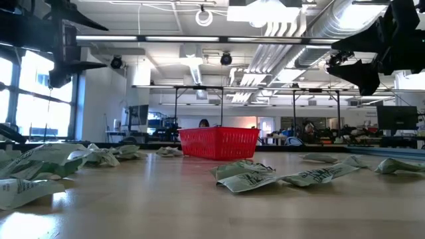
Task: Pick and place Stevia / Truvia into bins
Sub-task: Put the stevia packet into the red basket
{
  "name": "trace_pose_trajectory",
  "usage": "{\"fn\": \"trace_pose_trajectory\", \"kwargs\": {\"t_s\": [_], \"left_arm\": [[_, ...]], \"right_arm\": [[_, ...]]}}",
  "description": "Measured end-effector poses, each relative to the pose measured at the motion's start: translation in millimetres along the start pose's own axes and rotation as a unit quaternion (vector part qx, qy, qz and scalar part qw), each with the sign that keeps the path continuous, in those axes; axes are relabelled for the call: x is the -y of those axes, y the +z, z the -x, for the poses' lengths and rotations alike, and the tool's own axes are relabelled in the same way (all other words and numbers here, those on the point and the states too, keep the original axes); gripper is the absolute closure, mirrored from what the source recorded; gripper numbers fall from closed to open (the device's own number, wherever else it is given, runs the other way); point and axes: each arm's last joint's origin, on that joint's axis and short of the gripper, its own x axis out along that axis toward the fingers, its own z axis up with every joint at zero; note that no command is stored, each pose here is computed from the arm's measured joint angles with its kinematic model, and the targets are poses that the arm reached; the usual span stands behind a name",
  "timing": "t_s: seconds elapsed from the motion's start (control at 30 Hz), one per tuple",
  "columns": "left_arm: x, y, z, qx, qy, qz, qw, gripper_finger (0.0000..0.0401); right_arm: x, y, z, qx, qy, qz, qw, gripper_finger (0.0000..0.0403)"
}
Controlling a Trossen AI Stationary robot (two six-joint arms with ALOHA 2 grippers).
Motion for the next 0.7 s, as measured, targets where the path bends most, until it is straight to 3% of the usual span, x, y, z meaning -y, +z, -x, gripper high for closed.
{"fn": "trace_pose_trajectory", "kwargs": {"t_s": [0.17,0.27,0.43,0.57,0.7], "left_arm": [[0,0,0,0.009,0.005,0.003,1.0,0.0034],[0,1,0,0.011,0.005,0.012,1.0,0.0034],[0,1,0,0.01,0.006,0.011,1.0,0.0034],[-1,1,0,0.01,0.007,0.01,1.0,0.0034],[-1,0,0,0.01,0.007,-0.006,1.0,0.0034]], "right_arm": [[0,3,0,0.021,-0.009,-0.024,0.999,0.0091],[-3,11,1,0.057,0.012,-0.131,0.99,0.0091],[-4,24,3,0.135,0.013,-0.277,0.951,0.0091],[-3,35,7,0.206,-0.015,-0.295,0.933,0.0091],[-6,40,9,0.218,0.017,-0.309,0.925,0.0091]]}}
